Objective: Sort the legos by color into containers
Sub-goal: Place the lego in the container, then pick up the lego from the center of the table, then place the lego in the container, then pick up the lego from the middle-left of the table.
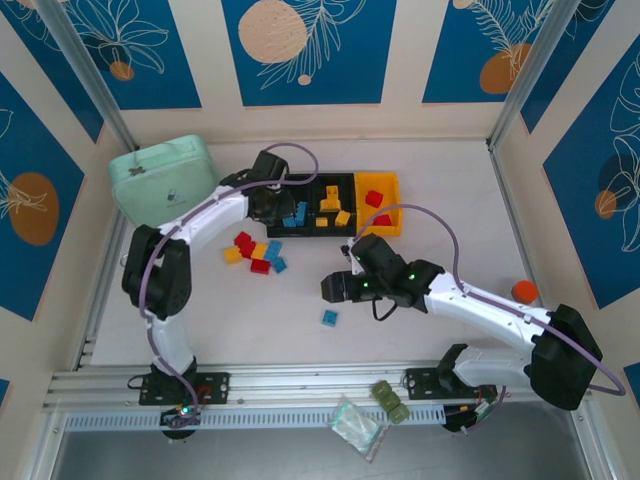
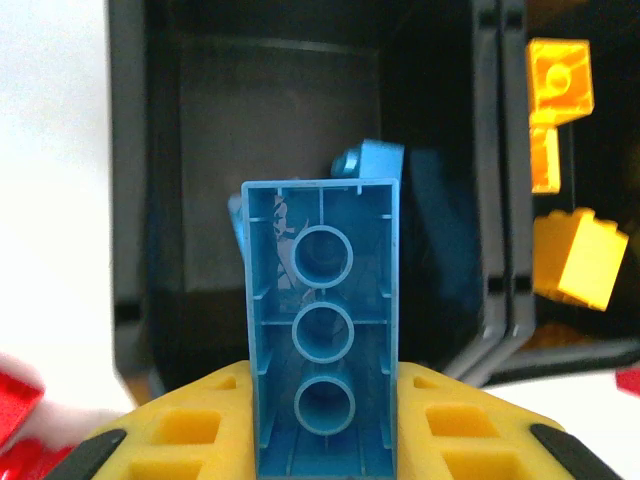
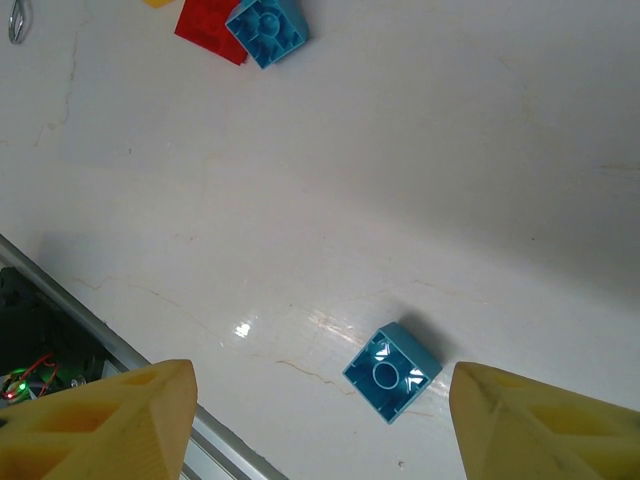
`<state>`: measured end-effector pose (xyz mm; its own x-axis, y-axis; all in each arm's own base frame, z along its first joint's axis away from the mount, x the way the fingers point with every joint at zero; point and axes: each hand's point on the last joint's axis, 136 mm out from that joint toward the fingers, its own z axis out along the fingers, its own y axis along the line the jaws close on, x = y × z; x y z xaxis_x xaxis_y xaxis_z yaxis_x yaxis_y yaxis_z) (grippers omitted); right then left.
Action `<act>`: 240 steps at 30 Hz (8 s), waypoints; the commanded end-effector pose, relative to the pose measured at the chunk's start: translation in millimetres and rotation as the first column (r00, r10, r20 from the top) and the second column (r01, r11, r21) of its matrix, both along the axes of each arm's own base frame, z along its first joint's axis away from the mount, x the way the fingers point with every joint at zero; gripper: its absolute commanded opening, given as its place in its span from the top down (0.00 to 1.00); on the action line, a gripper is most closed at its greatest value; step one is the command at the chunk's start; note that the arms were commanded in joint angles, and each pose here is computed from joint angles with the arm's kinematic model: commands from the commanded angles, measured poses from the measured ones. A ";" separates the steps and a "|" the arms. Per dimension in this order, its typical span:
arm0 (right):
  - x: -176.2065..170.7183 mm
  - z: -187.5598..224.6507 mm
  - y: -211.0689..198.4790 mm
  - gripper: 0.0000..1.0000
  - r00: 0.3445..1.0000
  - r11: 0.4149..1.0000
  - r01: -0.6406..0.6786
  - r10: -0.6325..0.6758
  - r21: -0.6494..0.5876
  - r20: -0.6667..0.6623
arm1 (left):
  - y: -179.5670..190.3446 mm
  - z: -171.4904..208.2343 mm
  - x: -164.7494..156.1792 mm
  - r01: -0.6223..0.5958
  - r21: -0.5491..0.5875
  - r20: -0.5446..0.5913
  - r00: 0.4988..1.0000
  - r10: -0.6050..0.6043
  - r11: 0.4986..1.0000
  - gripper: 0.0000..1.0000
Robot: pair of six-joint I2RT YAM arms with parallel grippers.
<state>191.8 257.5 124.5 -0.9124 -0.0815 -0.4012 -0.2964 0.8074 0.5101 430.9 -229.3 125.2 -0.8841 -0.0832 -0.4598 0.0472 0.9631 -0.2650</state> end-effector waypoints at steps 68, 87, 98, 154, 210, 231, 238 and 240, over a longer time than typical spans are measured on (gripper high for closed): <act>-6.5 -12.2 -24.4 0.32 0.998 0.998 0.059 -0.060 -0.021 -0.010 | 25.0 -70.4 -131.6 -0.132 0.186 -0.167 0.972 0.164 0.974 0.35; -6.1 -18.4 -29.0 0.32 0.997 0.997 0.078 -0.078 -0.019 -0.025 | 3.9 -84.2 -115.7 -0.093 0.196 -0.175 0.976 0.128 0.976 0.52; -7.9 -20.6 -30.8 0.32 0.996 0.996 0.082 -0.083 -0.018 -0.032 | 1.7 -89.3 -104.5 -0.059 0.261 -0.164 0.981 0.105 0.964 0.67; 4.3 -8.8 -28.9 0.32 0.995 0.996 0.094 -0.094 -0.010 -0.022 | -21.6 -4.0 87.1 0.018 0.105 -0.004 1.000 -0.018 0.994 0.57; -64.3 -38.8 -123.6 0.31 0.835 0.915 0.400 -0.391 -0.061 -0.386 | -107.5 -93.3 -261.7 0.527 0.098 -0.353 0.811 -0.466 0.844 0.39; -48.3 -27.1 -86.6 0.31 0.901 0.954 0.292 -0.253 0.062 -0.352 | -55.9 -35.1 -189.7 0.383 0.143 -0.194 0.915 -0.354 0.913 0.74; -27.0 -21.1 -67.3 0.31 0.920 0.963 0.262 -0.231 0.058 -0.317 | -27.9 3.4 -121.4 0.254 0.120 -0.085 0.966 -0.245 0.960 0.74; -22.4 -21.5 -62.0 0.32 0.922 0.966 0.254 -0.225 0.051 -0.316 | -22.9 11.1 -101.8 0.223 0.110 -0.062 0.974 -0.217 0.969 0.74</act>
<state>155.2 183.6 89.6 -0.9816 0.1845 -0.0484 0.1205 0.7966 0.5924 306.1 -259.4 116.9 -0.9149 0.1770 -0.3629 0.2519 0.9526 -0.1704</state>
